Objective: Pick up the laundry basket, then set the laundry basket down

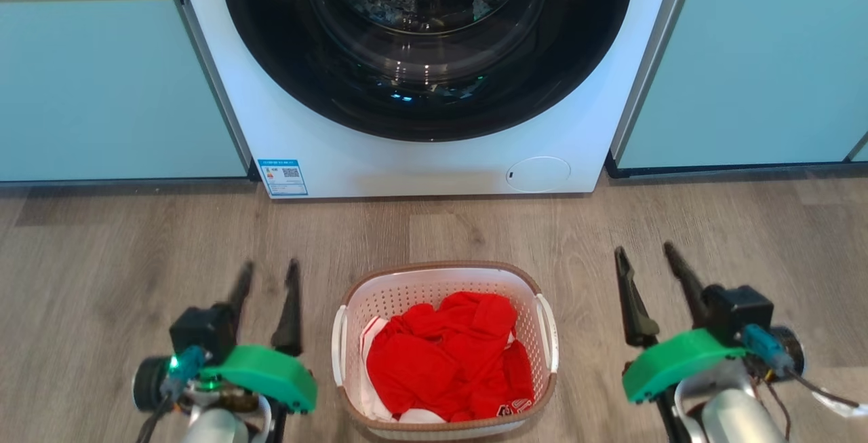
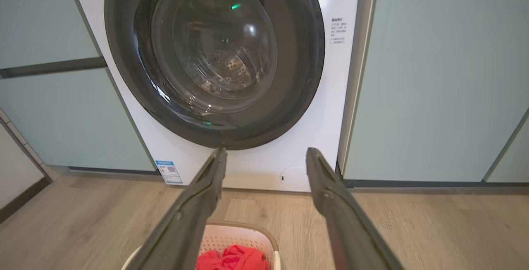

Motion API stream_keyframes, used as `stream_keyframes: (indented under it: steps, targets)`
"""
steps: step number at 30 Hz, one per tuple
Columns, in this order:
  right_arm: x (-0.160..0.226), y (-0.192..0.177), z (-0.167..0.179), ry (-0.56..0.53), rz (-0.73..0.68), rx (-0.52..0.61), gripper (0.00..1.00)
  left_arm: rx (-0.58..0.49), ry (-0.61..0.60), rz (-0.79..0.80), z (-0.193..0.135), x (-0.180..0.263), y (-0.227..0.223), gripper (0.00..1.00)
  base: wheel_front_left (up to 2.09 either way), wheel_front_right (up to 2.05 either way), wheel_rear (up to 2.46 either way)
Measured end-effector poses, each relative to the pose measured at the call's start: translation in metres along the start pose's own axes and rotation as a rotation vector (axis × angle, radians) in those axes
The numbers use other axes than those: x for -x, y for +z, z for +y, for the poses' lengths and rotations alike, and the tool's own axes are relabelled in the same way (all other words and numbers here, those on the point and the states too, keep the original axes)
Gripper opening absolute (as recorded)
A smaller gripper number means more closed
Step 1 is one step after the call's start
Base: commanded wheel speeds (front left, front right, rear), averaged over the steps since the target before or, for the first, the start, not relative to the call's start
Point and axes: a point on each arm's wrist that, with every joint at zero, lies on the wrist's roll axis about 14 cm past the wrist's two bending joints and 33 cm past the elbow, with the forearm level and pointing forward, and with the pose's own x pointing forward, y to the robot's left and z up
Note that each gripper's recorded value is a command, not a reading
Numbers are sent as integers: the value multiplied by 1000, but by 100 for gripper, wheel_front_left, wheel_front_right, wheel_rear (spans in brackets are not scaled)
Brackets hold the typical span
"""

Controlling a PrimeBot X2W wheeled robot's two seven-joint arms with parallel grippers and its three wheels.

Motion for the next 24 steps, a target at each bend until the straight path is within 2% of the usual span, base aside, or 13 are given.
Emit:
stream_keyframes:
  steps: [1,8,24]
  targets:
    - [1,-3,0,-2,10,-1,0,-1,3,11,1,1,-3,0,0,0,0]
    - [28,-49,-7,-41,159,-42,0,27,52,186,12,32,-56,0,0,0,0]
    - [27,-48,-21,-122,153,-228,0,209,108,205,22,29,-57,0,0,0,0]
